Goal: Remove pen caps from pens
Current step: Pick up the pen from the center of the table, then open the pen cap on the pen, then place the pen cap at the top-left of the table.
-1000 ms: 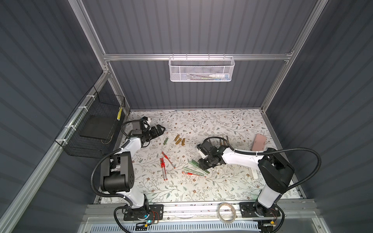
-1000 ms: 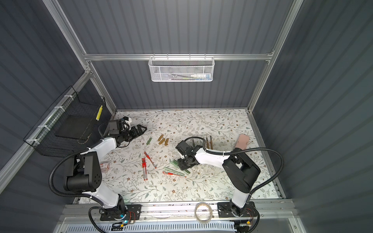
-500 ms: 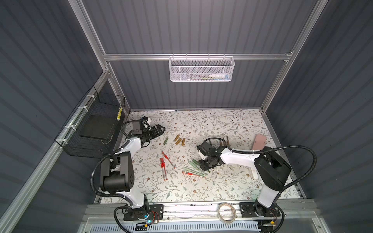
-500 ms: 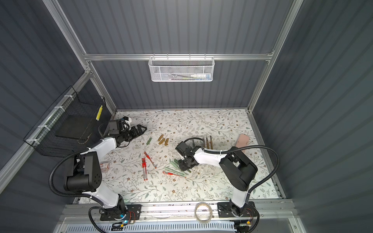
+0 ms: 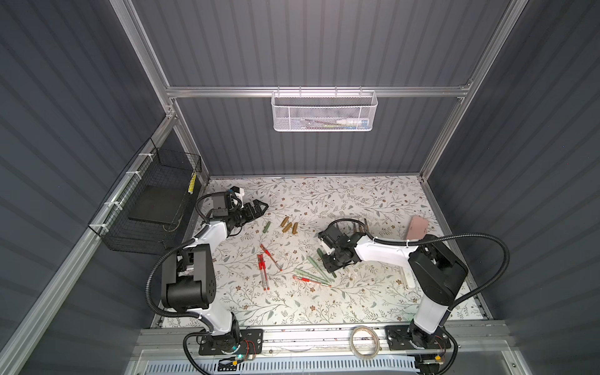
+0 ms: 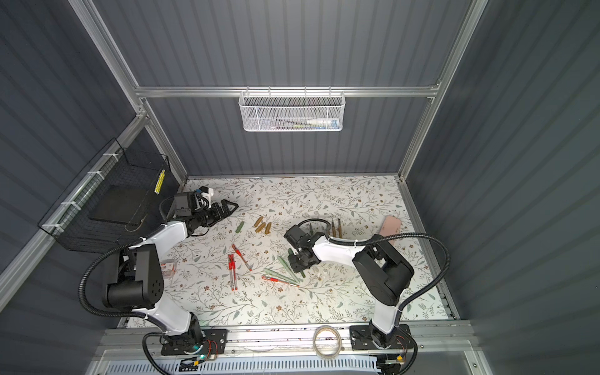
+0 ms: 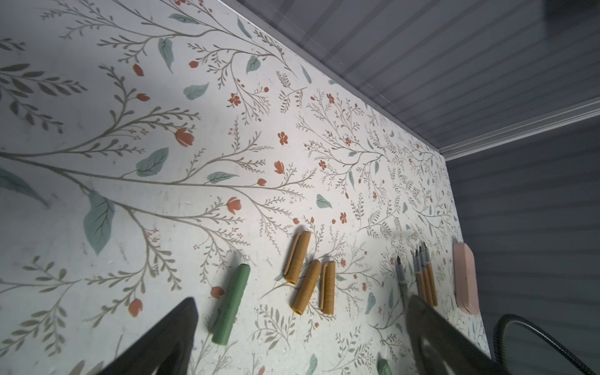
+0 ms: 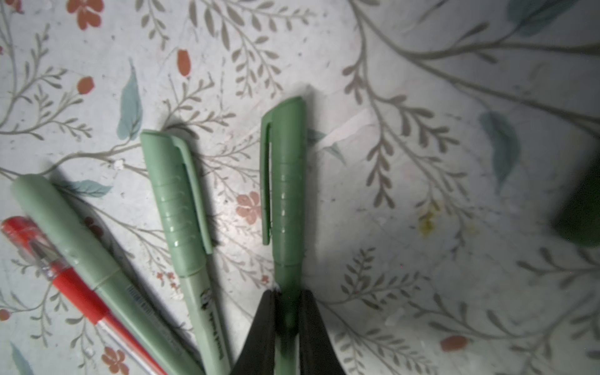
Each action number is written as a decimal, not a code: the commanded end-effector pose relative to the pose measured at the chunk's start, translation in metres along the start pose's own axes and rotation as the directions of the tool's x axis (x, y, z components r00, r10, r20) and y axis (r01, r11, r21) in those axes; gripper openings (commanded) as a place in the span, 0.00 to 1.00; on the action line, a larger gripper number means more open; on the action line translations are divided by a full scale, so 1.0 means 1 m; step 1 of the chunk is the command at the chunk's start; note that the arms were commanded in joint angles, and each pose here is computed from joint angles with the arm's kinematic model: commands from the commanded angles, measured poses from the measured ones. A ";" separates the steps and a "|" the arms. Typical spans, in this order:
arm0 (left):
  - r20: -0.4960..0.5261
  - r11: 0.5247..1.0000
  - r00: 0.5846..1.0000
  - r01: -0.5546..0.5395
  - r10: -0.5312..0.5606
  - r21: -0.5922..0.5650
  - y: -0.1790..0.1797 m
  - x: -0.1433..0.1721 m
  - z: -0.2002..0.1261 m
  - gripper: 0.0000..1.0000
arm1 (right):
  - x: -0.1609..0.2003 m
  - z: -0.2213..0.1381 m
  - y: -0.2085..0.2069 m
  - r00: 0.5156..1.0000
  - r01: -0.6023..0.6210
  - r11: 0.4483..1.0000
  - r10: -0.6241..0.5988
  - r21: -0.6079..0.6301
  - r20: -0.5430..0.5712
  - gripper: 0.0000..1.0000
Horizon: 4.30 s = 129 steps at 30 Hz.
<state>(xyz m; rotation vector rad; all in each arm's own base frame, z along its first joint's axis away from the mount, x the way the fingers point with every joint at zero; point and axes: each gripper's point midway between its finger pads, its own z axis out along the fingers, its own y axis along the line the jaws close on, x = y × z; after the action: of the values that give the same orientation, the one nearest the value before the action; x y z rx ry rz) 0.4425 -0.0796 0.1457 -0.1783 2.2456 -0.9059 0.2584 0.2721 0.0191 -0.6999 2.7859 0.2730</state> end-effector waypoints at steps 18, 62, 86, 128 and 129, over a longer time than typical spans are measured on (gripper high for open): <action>-0.164 0.836 0.972 -0.054 0.170 0.546 -0.146 0.050 0.010 0.86 | -0.118 -0.140 0.020 0.847 -0.028 0.925 0.223 -0.379 0.482 0.00; -0.217 0.799 0.951 -0.048 0.219 0.599 -0.188 0.081 0.021 0.00 | -0.149 -0.127 0.078 0.873 0.000 0.902 0.210 -0.431 0.441 0.18; -0.202 0.804 0.962 -0.027 0.182 0.594 -0.186 0.072 0.019 0.00 | -0.156 -0.102 0.075 0.893 -0.005 0.913 0.188 -0.407 0.410 0.06; -0.359 0.843 0.868 -0.452 0.342 -0.291 0.057 0.017 0.046 0.00 | -0.043 -0.087 0.003 0.894 -0.189 0.938 0.287 -0.291 0.345 0.00; -0.376 0.837 0.865 -0.454 0.332 -0.305 0.062 0.019 0.047 0.00 | -0.043 -0.089 0.002 0.890 -0.191 0.936 0.292 -0.295 0.351 0.00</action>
<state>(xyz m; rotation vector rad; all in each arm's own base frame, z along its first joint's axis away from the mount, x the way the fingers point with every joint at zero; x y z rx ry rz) 0.4684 -0.0773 0.0847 0.2306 2.5350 -0.3748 0.2755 0.2790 0.1149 -0.3291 2.4764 0.7592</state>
